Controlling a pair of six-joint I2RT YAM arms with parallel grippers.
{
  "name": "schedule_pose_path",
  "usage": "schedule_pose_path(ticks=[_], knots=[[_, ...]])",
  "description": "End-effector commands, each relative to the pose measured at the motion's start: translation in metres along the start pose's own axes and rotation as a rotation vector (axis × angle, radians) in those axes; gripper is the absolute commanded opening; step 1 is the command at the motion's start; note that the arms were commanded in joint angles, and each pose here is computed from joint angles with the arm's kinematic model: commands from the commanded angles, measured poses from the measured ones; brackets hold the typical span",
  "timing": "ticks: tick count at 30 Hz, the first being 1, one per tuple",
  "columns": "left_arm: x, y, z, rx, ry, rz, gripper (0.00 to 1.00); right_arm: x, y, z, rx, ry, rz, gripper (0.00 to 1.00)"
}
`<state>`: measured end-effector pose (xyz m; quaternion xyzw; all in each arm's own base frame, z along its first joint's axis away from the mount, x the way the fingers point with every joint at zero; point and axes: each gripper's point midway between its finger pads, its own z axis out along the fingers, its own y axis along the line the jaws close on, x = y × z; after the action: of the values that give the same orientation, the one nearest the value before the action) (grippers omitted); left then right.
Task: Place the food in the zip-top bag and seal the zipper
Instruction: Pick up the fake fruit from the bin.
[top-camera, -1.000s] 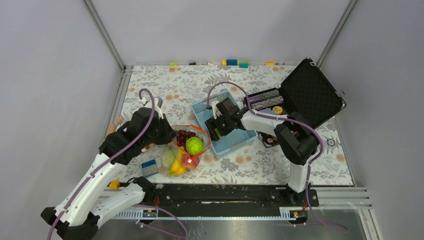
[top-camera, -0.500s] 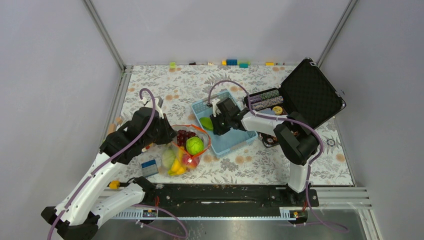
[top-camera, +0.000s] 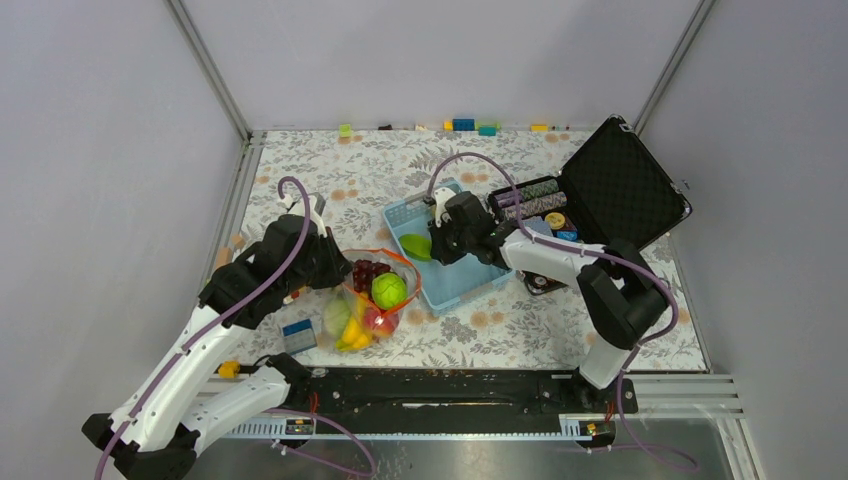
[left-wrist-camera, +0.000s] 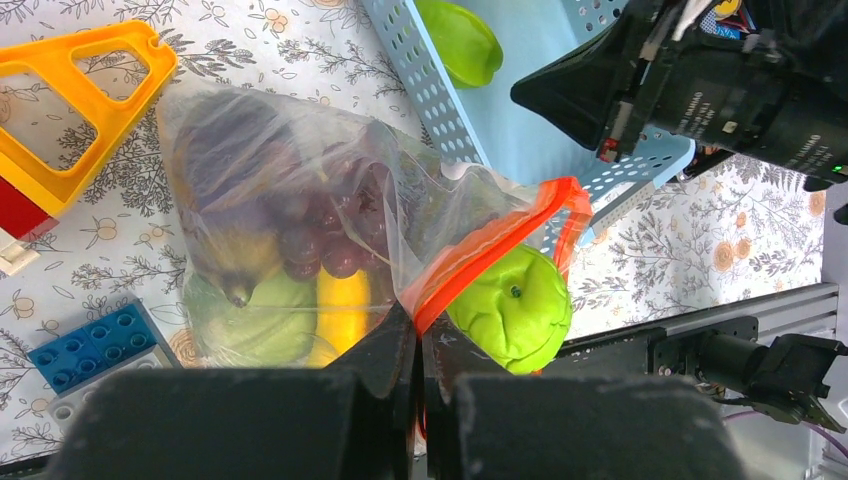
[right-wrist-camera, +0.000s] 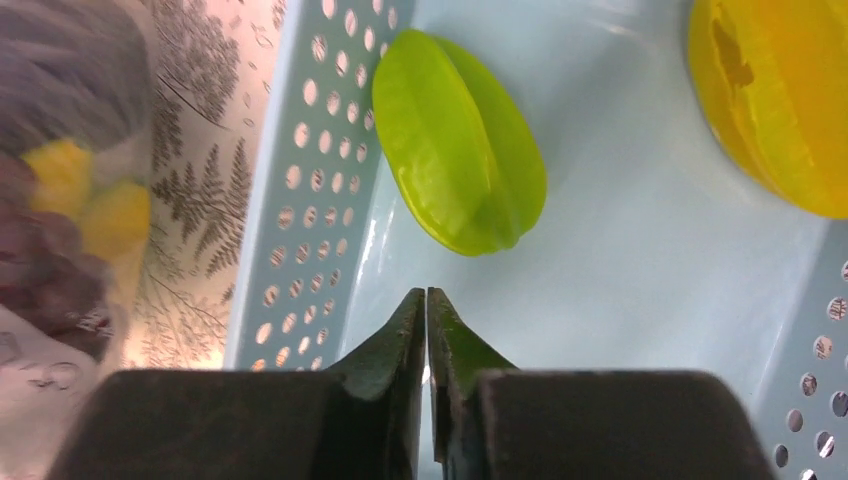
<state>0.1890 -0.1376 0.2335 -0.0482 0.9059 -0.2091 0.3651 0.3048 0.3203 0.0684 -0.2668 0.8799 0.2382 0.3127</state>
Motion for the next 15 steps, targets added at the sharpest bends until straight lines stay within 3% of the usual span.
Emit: schedule_pose_path(ticks=[1,3,4,7,10,15], knots=[[-0.028,-0.013,-0.006,0.049,-0.122,-0.027,0.0,-0.035,0.002,-0.014,-0.001,-0.106,-0.021,0.2],[-0.027,-0.011,-0.006,0.042,-0.122,-0.03,0.0,-0.045,-0.003,-0.01,0.036,-0.102,-0.003,0.52],[-0.028,-0.011,-0.007,0.039,-0.125,-0.032,0.0,-0.046,-0.007,-0.008,0.065,-0.096,0.017,0.62],[-0.028,-0.009,-0.007,0.031,-0.128,-0.038,0.0,-0.057,-0.016,0.001,0.127,-0.115,0.078,0.81],[-0.028,-0.008,-0.007,0.025,-0.126,-0.041,0.0,-0.064,-0.023,0.011,0.171,-0.127,0.121,0.9],[-0.028,-0.008,-0.006,0.02,-0.125,-0.041,0.0,-0.059,-0.026,0.032,0.177,-0.068,0.128,0.91]])
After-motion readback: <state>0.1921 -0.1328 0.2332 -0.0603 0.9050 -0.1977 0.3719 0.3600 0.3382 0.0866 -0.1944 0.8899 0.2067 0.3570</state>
